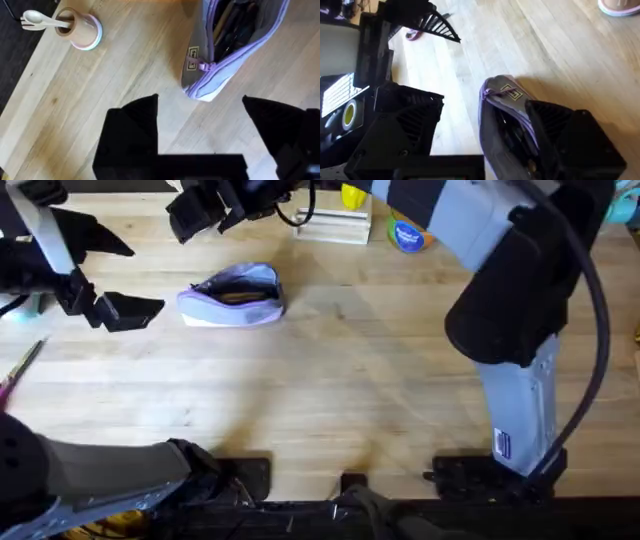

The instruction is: Unzip the bag, pick up the pens from the table one at a time and place them inside, then zip the bag closed.

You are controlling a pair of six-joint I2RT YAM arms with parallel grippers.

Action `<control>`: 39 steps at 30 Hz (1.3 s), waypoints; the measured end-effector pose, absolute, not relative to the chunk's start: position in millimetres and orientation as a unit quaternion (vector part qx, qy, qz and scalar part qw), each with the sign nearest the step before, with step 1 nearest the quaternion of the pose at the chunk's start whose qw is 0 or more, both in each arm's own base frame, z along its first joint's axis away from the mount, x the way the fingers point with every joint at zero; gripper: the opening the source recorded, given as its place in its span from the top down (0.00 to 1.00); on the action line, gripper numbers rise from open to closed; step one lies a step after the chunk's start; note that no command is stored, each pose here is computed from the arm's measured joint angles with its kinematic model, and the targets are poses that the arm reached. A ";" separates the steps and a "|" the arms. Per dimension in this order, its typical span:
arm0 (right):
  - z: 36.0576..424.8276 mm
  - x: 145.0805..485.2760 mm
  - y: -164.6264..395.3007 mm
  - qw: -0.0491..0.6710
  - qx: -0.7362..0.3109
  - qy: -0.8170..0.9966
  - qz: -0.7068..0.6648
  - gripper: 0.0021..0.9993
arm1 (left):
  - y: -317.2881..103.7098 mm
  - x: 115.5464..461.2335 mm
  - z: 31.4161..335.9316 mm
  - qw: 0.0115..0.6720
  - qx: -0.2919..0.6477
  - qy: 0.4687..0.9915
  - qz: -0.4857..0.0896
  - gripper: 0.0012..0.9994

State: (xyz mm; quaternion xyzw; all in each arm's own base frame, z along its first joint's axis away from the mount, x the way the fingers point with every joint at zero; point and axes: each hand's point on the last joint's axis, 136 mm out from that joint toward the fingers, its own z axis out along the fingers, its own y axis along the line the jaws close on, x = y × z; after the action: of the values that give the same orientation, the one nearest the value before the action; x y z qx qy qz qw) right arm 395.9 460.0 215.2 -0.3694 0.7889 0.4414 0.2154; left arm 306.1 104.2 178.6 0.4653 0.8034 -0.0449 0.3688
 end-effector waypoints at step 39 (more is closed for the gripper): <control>123.4 344.7 529.2 0.099 -0.326 0.819 0.461 0.15 | 168.0 285.9 103.2 0.360 0.404 0.834 -0.104 0.01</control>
State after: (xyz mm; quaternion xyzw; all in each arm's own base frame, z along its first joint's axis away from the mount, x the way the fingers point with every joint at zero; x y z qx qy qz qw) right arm 344.7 529.2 123.4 -0.3262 0.8192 0.4612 0.0991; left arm 285.9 168.0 103.2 0.4043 0.8342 -0.1043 0.3602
